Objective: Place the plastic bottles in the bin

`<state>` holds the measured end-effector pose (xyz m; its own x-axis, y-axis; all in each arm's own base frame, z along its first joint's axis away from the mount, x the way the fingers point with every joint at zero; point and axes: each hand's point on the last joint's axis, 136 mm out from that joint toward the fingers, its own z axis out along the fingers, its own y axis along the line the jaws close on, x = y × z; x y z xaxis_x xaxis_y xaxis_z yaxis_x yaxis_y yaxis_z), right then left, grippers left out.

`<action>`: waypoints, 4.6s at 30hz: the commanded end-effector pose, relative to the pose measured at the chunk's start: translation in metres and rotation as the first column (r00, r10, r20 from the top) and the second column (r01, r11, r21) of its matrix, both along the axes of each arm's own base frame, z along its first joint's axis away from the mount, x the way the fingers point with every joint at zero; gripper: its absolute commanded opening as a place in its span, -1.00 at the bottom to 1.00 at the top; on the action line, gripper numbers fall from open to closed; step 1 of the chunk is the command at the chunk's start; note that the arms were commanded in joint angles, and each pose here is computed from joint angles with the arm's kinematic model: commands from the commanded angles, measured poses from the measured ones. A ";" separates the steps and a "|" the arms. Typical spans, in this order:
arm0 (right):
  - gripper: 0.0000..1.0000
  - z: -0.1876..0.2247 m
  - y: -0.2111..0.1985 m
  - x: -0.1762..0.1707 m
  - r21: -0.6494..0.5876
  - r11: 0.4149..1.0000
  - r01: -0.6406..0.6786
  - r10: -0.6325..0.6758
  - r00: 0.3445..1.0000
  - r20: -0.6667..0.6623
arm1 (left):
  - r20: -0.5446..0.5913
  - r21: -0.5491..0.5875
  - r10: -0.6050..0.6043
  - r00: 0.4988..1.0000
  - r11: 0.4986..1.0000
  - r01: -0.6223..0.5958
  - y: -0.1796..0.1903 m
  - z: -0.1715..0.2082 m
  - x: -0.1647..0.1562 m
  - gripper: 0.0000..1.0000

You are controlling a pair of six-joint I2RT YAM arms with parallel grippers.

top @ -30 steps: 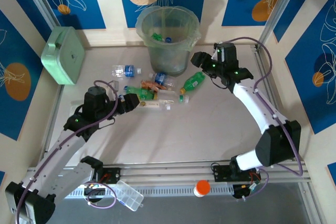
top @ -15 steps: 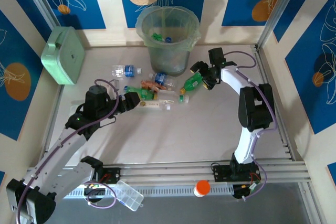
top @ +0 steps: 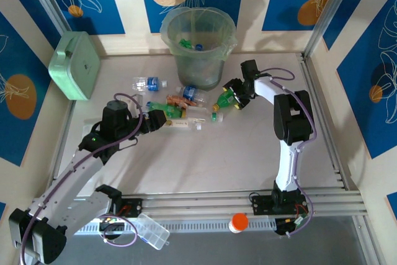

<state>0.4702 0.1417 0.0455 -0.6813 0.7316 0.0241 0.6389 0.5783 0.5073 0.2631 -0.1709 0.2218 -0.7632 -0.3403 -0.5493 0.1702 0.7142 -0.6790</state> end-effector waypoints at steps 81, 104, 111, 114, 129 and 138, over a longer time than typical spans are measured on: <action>0.09 0.306 0.100 0.158 -0.406 0.905 -0.131 0.418 0.455 0.786 | 0.160 0.105 -0.120 0.980 0.989 0.104 -0.005 0.069 0.010 0.60; 0.79 0.361 0.103 0.139 -0.439 0.892 -0.107 0.448 0.335 0.829 | 0.154 0.158 -0.086 0.984 0.985 0.061 0.003 0.066 0.017 0.61; 0.78 0.409 0.098 0.108 -0.467 0.880 -0.085 0.472 0.270 0.840 | 0.166 0.175 -0.054 0.985 0.984 0.024 0.012 0.074 0.013 0.62; 0.80 0.425 0.093 0.093 -0.475 0.876 -0.080 0.479 0.259 0.839 | 0.168 0.181 -0.036 0.985 0.983 0.006 0.017 0.076 0.010 0.63; 0.99 0.440 0.070 -0.013 -0.653 0.757 -0.021 0.612 0.373 0.697 | 0.036 0.267 0.301 0.953 0.916 -0.299 0.071 0.052 0.011 0.86; 0.99 0.331 0.043 -0.093 -0.542 0.840 -0.039 0.481 0.517 0.708 | -0.090 0.245 0.576 0.813 0.803 -0.543 0.094 0.041 0.031 0.99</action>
